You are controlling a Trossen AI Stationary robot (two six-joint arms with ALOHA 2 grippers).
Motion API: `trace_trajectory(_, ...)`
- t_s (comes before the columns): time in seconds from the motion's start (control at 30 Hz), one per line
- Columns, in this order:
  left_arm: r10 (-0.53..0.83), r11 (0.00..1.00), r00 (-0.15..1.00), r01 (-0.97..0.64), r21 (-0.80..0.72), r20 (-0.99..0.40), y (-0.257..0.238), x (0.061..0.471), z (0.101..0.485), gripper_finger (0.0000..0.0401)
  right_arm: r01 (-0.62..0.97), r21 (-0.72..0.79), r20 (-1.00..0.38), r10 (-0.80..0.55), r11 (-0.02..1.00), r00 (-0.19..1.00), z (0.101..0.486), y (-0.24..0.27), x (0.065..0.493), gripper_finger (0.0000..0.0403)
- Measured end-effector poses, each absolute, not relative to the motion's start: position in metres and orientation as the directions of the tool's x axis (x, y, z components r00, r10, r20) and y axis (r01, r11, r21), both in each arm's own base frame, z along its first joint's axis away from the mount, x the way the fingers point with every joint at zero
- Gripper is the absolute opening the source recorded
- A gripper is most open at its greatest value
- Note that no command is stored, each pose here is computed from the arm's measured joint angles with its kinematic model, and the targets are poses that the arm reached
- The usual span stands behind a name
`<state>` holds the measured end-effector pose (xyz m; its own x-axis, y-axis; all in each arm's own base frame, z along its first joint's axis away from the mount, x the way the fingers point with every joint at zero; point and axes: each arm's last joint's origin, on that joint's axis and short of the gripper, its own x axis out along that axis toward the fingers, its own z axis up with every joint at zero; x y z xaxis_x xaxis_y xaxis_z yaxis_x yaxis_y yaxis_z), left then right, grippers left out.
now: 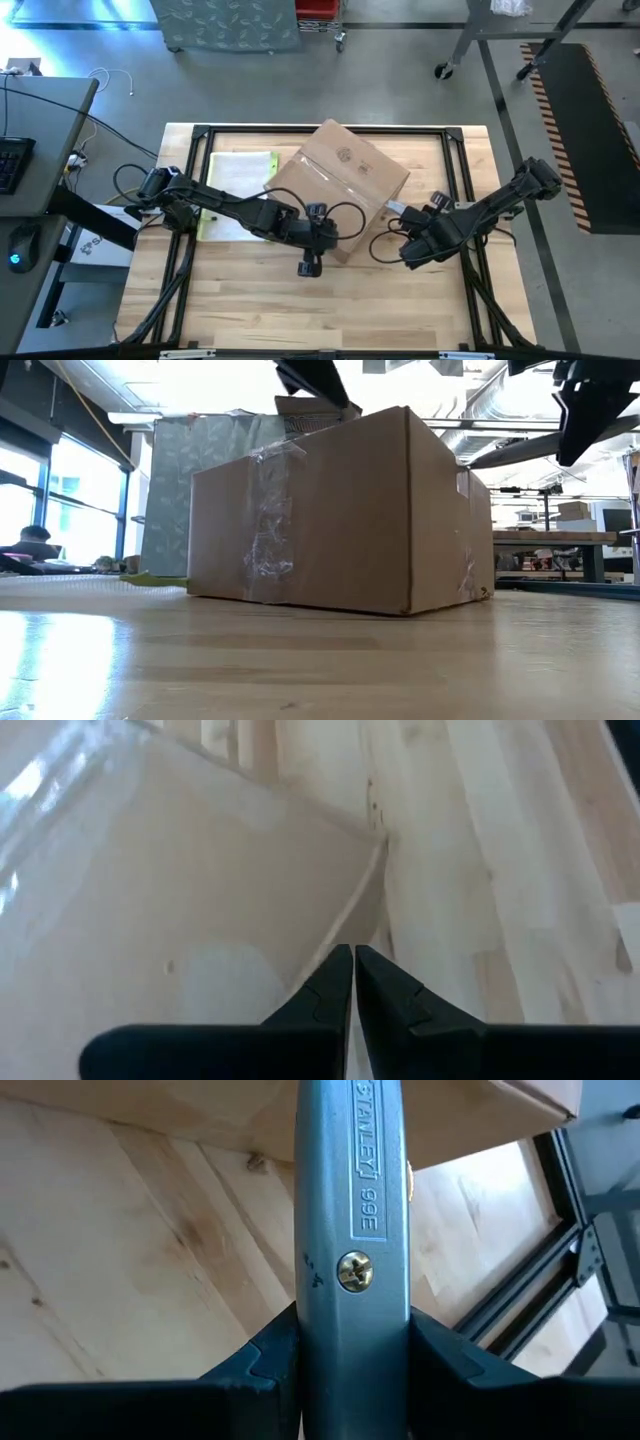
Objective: Unpack boxes
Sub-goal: Open the cardboard box using the silver cutter
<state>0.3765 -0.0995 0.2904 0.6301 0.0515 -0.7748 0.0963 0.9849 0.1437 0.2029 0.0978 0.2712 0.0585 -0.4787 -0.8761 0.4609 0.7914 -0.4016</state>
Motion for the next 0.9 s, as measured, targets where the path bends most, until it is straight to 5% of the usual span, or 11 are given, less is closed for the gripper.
trace_trajectory(0.53, 0.108, 0.968, 0.622, 0.110, 0.223, -0.775, -0.107, 0.374, 0.298, 0.0000, 0.495, -0.428, -0.859, -0.511, 0.756, 0.039, 0.273, 0.095, 0.200, 0.0104)
trace_trajectory(0.9, 0.152, 0.959, 0.587, 0.108, 0.262, -0.796, -0.112, 0.387, 0.258, 0.0000, 0.502, -0.421, -0.867, -0.497, 0.756, 0.021, 0.273, 0.096, 0.199, 0.0104)
